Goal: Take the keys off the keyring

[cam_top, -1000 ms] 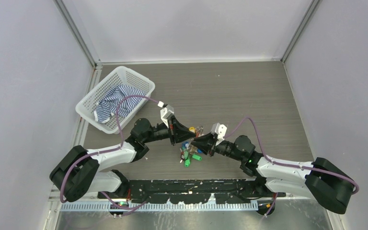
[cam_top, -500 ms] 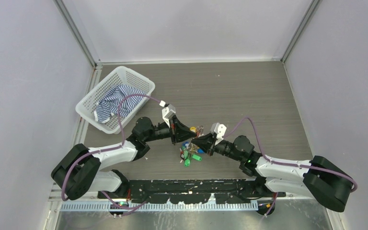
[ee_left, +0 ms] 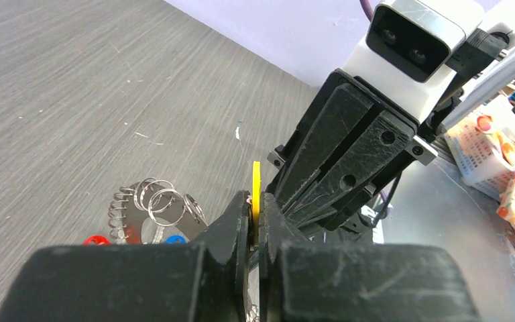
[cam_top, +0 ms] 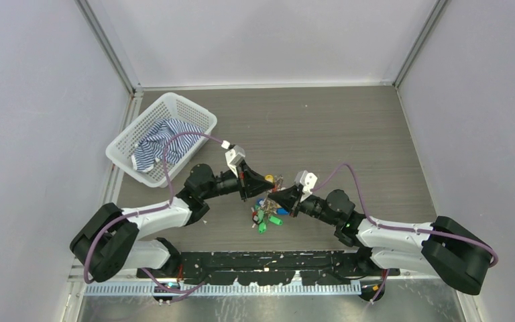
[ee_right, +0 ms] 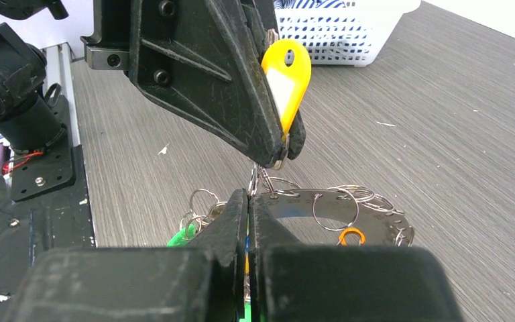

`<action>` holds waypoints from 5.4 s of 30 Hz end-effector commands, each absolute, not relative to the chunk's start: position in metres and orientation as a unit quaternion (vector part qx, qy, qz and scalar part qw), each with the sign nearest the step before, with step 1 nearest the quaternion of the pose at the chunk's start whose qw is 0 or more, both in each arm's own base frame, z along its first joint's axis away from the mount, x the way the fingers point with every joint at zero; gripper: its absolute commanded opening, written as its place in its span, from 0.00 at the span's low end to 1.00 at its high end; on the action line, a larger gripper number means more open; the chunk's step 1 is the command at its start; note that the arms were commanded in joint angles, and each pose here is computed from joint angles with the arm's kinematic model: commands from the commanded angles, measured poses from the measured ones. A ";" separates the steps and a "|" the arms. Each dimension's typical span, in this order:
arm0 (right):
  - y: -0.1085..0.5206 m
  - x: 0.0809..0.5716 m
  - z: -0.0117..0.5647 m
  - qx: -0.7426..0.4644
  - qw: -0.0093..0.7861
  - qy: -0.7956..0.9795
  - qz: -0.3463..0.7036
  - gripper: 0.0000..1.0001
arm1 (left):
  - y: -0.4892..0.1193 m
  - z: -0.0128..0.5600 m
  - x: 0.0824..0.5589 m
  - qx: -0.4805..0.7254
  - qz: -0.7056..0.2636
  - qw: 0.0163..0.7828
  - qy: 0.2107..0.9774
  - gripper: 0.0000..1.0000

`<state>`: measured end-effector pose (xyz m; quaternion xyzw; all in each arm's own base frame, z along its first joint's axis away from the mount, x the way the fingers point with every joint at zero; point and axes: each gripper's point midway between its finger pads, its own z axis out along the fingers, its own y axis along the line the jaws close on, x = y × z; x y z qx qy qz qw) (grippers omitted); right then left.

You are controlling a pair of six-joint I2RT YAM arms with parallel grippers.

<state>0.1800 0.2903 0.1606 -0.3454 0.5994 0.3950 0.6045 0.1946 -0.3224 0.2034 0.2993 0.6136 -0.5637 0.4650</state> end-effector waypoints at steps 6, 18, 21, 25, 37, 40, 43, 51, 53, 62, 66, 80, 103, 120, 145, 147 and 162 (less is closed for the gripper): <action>0.291 0.185 0.186 -0.326 0.638 0.571 0.400 0.01 | -0.306 0.223 0.219 0.262 -0.510 0.546 0.611 0.00; 0.291 0.185 0.185 -0.328 0.637 0.573 0.398 0.01 | -0.304 0.226 0.220 0.257 -0.511 0.552 0.607 0.00; 0.292 0.186 0.183 -0.330 0.633 0.578 0.395 0.01 | -0.307 0.235 0.213 0.262 -0.531 0.552 0.587 0.00; 0.291 0.190 0.177 -0.321 0.629 0.591 0.388 0.01 | -0.307 0.245 0.207 0.259 -0.551 0.554 0.568 0.00; 0.283 0.203 0.185 -0.256 0.617 0.613 0.422 0.01 | -0.314 0.247 0.194 0.291 -0.573 0.534 0.549 0.00; 0.282 0.208 0.185 -0.243 0.610 0.620 0.430 0.01 | -0.317 0.248 0.188 0.308 -0.579 0.522 0.545 0.00; 0.282 0.209 0.187 -0.242 0.608 0.619 0.435 0.01 | -0.320 0.250 0.186 0.318 -0.583 0.514 0.543 0.00; 0.284 0.211 0.189 -0.243 0.604 0.621 0.436 0.01 | -0.330 0.251 0.179 0.335 -0.591 0.499 0.538 0.00; 0.284 0.212 0.191 -0.239 0.605 0.621 0.437 0.01 | -0.333 0.252 0.177 0.338 -0.594 0.496 0.536 0.00; 0.279 0.221 0.199 -0.216 0.608 0.622 0.444 0.01 | -0.340 0.252 0.170 0.339 -0.604 0.484 0.534 0.00; 0.274 0.225 0.209 -0.200 0.614 0.617 0.450 0.01 | -0.339 0.248 0.169 0.334 -0.605 0.480 0.540 0.00; 0.266 0.230 0.230 -0.174 0.634 0.593 0.464 0.01 | -0.343 0.237 0.159 0.300 -0.644 0.446 0.544 0.00; 0.232 0.244 0.262 -0.110 0.693 0.568 0.430 0.01 | -0.336 0.186 0.139 0.266 -0.636 0.400 0.605 0.00; 0.236 0.236 0.265 -0.143 0.692 0.560 0.432 0.01 | -0.318 0.180 0.166 0.307 -0.507 0.477 0.649 0.00; 0.265 0.223 0.254 -0.222 0.641 0.603 0.420 0.06 | -0.322 0.234 0.192 0.334 -0.427 0.518 0.662 0.00; 0.260 0.224 0.248 -0.205 0.649 0.600 0.421 0.30 | -0.318 0.239 0.198 0.318 -0.417 0.526 0.670 0.00; 0.251 0.206 0.217 -0.196 0.647 0.587 0.445 0.42 | -0.309 0.252 0.205 0.225 -0.449 0.536 0.679 0.00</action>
